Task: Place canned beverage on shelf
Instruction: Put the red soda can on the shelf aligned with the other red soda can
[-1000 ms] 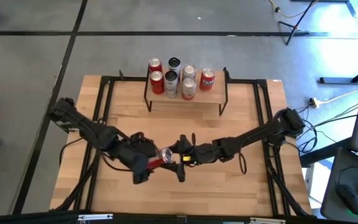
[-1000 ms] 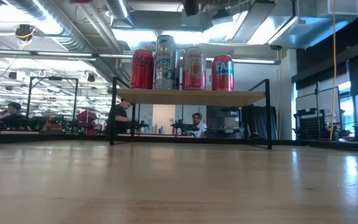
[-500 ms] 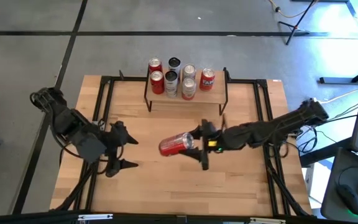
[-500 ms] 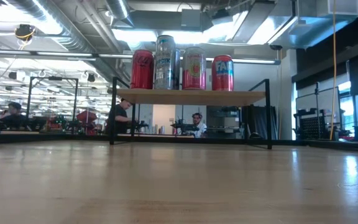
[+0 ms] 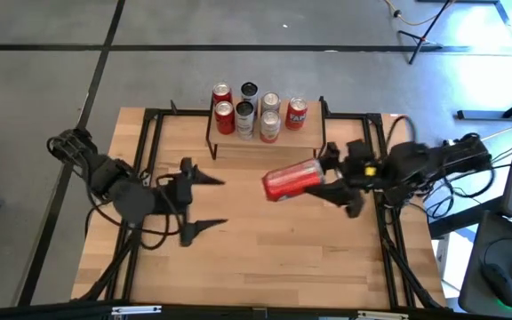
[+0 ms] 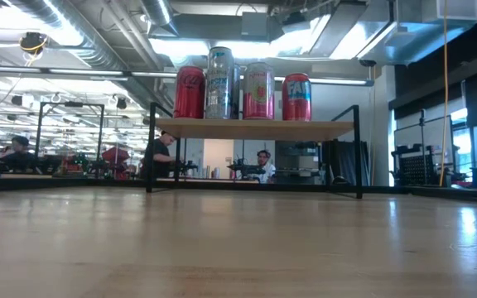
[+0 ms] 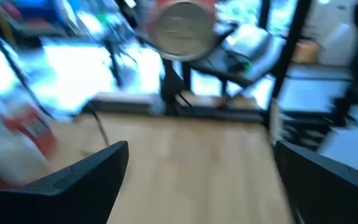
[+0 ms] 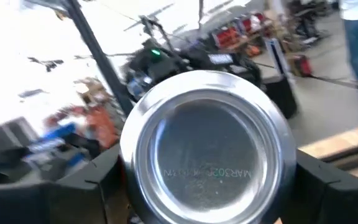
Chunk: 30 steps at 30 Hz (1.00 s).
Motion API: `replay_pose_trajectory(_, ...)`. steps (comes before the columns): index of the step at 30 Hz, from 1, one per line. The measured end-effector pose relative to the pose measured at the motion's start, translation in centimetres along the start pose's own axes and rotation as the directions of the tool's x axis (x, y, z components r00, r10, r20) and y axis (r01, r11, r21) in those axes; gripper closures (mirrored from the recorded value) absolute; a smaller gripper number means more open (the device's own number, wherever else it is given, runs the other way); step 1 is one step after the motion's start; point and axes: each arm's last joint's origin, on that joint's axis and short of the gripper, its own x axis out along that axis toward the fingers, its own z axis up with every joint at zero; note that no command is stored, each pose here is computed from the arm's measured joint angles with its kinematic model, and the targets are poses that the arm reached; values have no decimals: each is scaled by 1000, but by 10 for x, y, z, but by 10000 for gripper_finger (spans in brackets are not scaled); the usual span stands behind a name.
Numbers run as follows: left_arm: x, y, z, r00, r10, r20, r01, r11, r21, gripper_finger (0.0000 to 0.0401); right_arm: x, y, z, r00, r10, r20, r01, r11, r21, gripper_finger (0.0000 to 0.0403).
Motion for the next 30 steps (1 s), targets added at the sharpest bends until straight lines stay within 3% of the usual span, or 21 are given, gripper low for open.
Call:
replay_pose_trajectory(7, 45, -4, 16, 976, 131, 174, -165, 967, 196, 9, -7, -1, 9, 979, 196, -52, -189, 975, 116, 127)
replay_pose_trajectory(14, 89, -10, 20, 943, 177, 283, -283, 872, 400, 9, 3, -5, 12, 910, 406, -83, -375, 892, 252, 127)
replay_pose_trajectory(22, 110, -19, 22, 914, 167, 370, -361, 749, 555, 9, 16, -22, 11, 897, 426, -115, -372, 871, 321, 127)
replay_pose_trajectory(25, 110, -23, 22, 911, 143, 387, -362, 729, 581, 9, 24, -32, 10, 900, 418, -124, -355, 867, 350, 127)
replay_pose_trajectory(30, 108, -25, 25, 902, 126, 413, -381, 685, 621, 9, 39, -44, 10, 877, 470, -100, -393, 821, 414, 127)
